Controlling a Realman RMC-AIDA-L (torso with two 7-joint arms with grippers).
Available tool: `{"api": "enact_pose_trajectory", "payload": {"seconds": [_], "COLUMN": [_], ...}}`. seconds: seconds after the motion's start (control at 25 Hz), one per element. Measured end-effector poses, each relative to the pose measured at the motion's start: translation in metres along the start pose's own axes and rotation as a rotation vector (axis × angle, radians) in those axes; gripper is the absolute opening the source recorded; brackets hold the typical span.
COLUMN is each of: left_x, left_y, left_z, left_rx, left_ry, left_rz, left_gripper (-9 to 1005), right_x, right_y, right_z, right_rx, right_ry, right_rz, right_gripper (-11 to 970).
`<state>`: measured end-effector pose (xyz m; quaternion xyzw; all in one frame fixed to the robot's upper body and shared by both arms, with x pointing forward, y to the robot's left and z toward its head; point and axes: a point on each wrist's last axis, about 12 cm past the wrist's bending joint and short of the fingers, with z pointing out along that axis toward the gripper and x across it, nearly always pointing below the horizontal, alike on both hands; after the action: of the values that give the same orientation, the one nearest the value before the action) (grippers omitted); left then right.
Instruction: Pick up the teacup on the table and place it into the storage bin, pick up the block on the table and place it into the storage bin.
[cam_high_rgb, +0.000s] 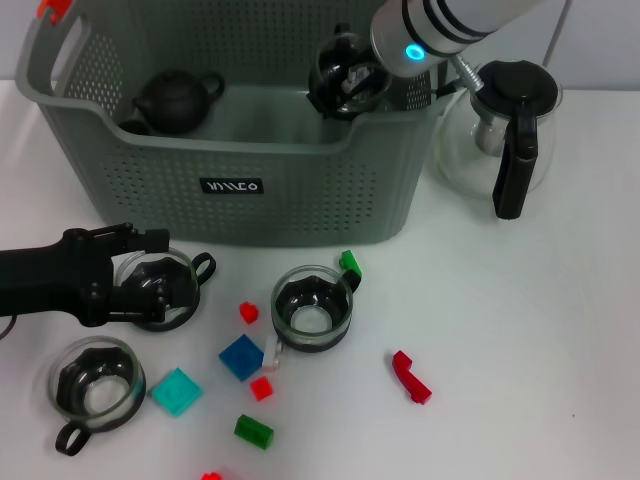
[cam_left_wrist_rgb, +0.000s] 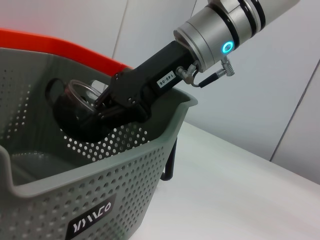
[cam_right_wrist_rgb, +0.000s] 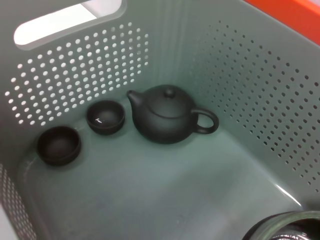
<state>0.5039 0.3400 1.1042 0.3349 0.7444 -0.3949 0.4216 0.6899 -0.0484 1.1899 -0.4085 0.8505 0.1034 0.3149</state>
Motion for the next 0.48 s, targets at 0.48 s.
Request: {"api": "enact_pose_trajectory", "payload": {"seconds": [0.48], "left_x": [0.0000], "left_y": [0.0002], "left_z": [0.0000], "left_rx": [-0.001], "left_ry": [0.000], "left_rz": [0.000], "left_gripper": [925], "right_x": [-0.0045], "right_y": [0.0022], "right_z": [-0.0015], "right_rx": [-0.004], "right_ry": [-0.001], "right_rz": [-0.052], "right_gripper": [218]}}
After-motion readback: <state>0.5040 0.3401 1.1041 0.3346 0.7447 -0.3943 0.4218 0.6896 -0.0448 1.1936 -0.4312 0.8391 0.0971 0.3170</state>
